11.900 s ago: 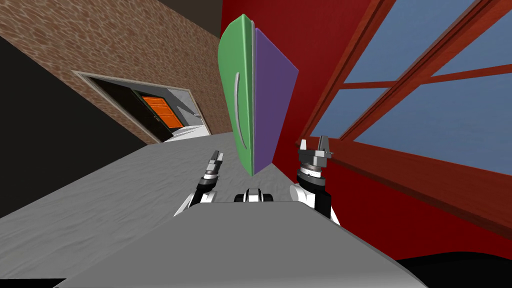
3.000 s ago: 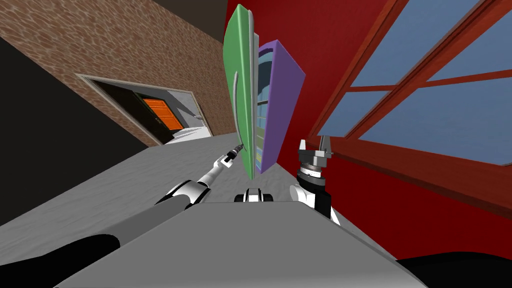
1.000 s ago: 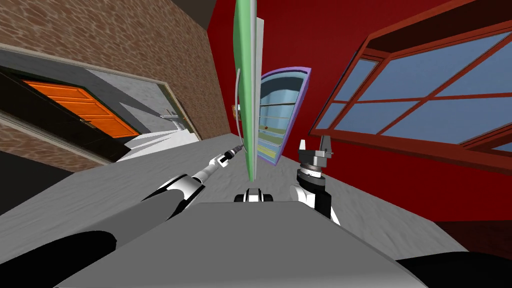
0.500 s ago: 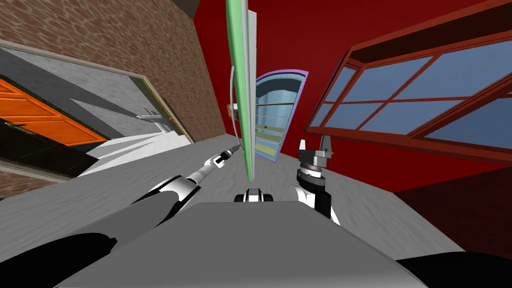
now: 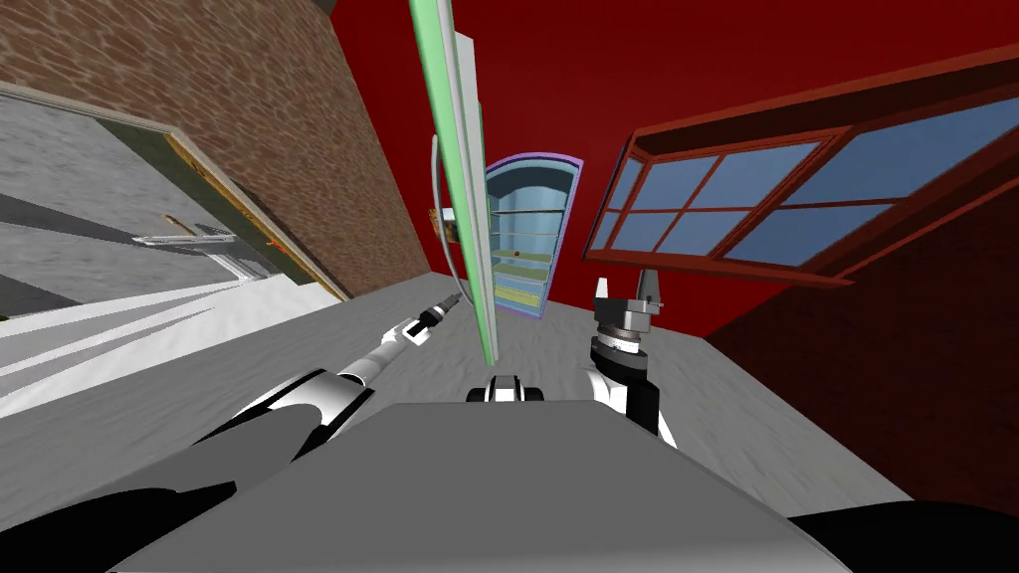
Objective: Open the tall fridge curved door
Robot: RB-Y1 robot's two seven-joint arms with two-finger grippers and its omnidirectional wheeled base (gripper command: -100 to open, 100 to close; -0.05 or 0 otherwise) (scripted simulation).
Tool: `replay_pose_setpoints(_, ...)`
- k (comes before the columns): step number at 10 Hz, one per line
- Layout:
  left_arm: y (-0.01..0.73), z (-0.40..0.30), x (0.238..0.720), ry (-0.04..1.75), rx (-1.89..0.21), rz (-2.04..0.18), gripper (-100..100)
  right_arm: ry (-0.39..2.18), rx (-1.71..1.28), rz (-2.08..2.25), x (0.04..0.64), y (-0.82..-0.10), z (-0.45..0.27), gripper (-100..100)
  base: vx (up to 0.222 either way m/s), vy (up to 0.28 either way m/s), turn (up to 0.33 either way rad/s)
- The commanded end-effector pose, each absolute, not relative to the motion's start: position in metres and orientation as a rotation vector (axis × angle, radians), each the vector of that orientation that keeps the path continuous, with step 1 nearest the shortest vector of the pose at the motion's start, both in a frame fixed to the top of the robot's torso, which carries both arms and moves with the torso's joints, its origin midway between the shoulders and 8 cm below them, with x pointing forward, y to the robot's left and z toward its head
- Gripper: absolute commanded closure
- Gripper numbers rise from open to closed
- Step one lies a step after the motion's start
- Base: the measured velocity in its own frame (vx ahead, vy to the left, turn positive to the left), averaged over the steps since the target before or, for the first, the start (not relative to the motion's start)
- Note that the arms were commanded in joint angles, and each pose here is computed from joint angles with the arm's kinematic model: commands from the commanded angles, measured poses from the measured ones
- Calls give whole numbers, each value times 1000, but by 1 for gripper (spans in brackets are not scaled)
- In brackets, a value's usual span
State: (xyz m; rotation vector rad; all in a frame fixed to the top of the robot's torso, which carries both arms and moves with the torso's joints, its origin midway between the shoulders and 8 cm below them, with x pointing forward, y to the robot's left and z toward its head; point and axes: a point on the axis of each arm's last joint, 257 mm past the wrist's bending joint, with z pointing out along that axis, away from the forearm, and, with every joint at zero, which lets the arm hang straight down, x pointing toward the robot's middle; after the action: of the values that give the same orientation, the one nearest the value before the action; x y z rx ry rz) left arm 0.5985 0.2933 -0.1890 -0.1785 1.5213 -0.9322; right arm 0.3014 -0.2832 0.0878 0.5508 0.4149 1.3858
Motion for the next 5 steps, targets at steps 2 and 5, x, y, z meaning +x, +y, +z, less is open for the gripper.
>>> replay_pose_setpoints(2,355,-184,580,1484,-247,-885,100,415,551,1386,301,-283,88,0,-58,129,-270)
replay_pose_setpoints(5,409,-202,546,1500,-305,-825,100,415,551,1386,301,-283,88,0,-73,218,-389)
